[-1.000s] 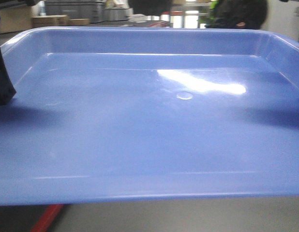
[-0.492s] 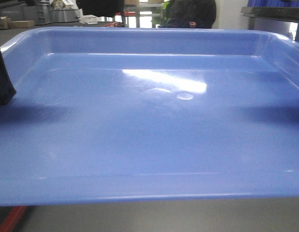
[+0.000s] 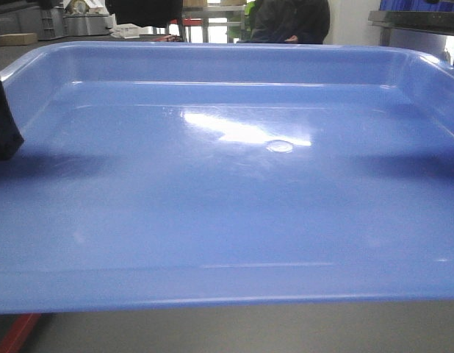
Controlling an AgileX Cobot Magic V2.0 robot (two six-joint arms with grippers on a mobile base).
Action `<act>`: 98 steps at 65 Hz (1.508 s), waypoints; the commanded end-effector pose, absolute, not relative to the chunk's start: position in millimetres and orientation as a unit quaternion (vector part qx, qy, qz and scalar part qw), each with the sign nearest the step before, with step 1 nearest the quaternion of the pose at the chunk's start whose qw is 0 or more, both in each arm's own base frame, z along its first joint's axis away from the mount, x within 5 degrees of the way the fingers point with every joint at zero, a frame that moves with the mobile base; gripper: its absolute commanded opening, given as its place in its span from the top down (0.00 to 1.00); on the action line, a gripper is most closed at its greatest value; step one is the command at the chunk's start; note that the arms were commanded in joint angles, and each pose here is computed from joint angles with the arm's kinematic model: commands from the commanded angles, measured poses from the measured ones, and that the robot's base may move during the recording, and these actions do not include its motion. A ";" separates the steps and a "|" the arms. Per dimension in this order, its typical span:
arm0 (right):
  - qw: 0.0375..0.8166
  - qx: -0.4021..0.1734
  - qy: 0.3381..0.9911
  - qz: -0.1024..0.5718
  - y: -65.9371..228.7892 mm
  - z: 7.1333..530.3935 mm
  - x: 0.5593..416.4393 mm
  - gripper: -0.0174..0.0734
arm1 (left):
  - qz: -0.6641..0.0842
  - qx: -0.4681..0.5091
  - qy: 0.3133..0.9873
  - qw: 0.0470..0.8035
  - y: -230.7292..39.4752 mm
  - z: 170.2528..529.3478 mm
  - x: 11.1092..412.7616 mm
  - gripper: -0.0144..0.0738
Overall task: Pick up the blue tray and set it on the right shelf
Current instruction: 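Hold the tray with both grippers while the base drives to the shelf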
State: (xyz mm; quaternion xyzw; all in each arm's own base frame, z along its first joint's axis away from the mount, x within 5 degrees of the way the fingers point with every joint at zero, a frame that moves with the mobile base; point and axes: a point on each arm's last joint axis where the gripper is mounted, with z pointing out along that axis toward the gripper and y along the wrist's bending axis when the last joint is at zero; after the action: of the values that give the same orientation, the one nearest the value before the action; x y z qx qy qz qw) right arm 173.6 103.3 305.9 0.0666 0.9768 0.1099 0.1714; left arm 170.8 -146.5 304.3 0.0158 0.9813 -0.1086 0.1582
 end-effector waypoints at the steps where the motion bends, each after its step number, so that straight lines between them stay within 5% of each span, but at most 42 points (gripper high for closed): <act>1: 0.209 0.068 0.969 0.116 99.8 319.4 175.0 0.60 | -0.115 0.013 0.977 0.181 -144.0 315.4 169.7 0.83; 98: 0.209 0.068 0.969 0.116 99.8 319.4 175.0 0.60 | -0.117 0.012 0.977 0.179 -144.5 315.4 169.3 0.83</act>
State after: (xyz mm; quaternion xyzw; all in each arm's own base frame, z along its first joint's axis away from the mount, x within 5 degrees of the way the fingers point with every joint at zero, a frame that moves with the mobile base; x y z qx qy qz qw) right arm 173.6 103.3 305.9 0.0666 0.9768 0.1099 0.1714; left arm 170.3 -146.5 303.1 0.0151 0.9817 -0.1088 0.1553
